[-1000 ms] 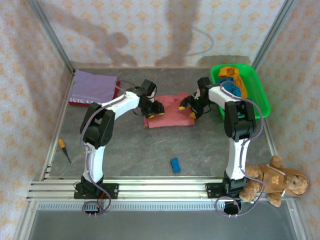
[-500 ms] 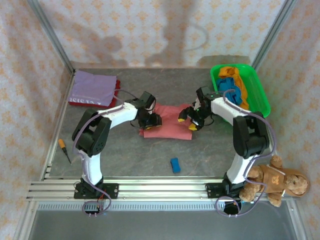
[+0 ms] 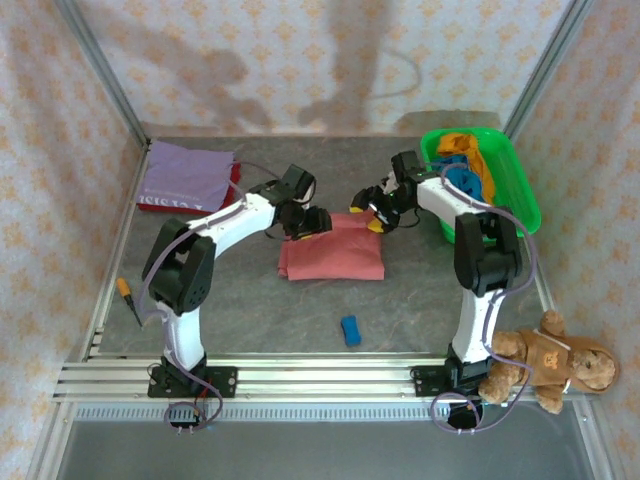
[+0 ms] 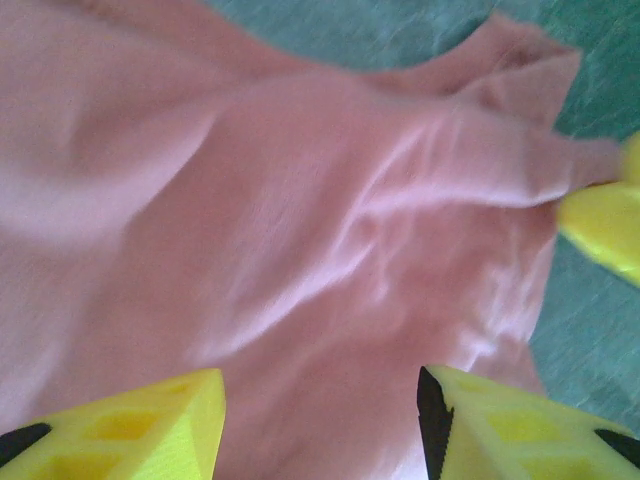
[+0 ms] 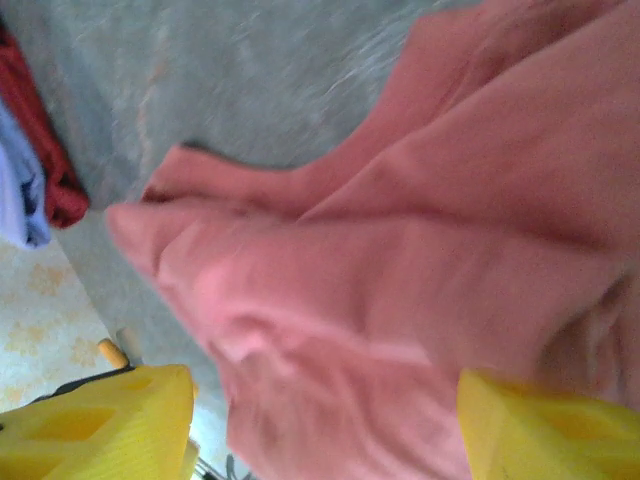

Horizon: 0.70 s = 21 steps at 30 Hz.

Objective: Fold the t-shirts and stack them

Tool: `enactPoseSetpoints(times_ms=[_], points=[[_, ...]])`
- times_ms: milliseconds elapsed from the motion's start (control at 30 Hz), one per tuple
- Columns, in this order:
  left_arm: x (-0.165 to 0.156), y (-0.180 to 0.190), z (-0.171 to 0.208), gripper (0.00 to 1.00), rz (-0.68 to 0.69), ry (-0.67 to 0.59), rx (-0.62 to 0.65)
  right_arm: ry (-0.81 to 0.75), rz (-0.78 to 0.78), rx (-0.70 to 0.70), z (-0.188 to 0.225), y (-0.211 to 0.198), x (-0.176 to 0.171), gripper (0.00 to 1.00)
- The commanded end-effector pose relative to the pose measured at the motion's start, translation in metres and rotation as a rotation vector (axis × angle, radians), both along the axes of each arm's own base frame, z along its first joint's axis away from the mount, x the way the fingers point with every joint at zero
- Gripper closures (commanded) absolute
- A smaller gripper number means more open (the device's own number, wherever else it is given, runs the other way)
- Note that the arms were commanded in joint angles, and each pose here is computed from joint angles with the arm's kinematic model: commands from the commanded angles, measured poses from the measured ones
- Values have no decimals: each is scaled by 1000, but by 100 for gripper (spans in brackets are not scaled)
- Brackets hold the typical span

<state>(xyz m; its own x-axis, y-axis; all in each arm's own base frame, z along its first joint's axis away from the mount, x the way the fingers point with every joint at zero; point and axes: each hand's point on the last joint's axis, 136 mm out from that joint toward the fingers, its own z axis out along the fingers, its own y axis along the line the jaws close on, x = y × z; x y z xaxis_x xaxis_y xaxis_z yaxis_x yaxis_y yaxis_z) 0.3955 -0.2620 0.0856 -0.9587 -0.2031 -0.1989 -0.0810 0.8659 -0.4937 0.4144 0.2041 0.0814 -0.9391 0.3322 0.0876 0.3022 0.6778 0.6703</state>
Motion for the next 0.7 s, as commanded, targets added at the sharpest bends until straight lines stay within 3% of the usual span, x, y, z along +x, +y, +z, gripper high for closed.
enactPoseSetpoints(times_ms=[0,167,367,667], points=[[18,-4,-27,46,32,48,-3,-75,-49,50,8,-5,36,30],[44,22,-46,46,134,40,62,-124,-110,59,-3,-22,72,30],[65,41,-38,46,197,18,26,-129,-140,65,-1,-24,92,31],[66,17,12,45,149,-38,-89,-100,-44,55,42,-15,29,31]])
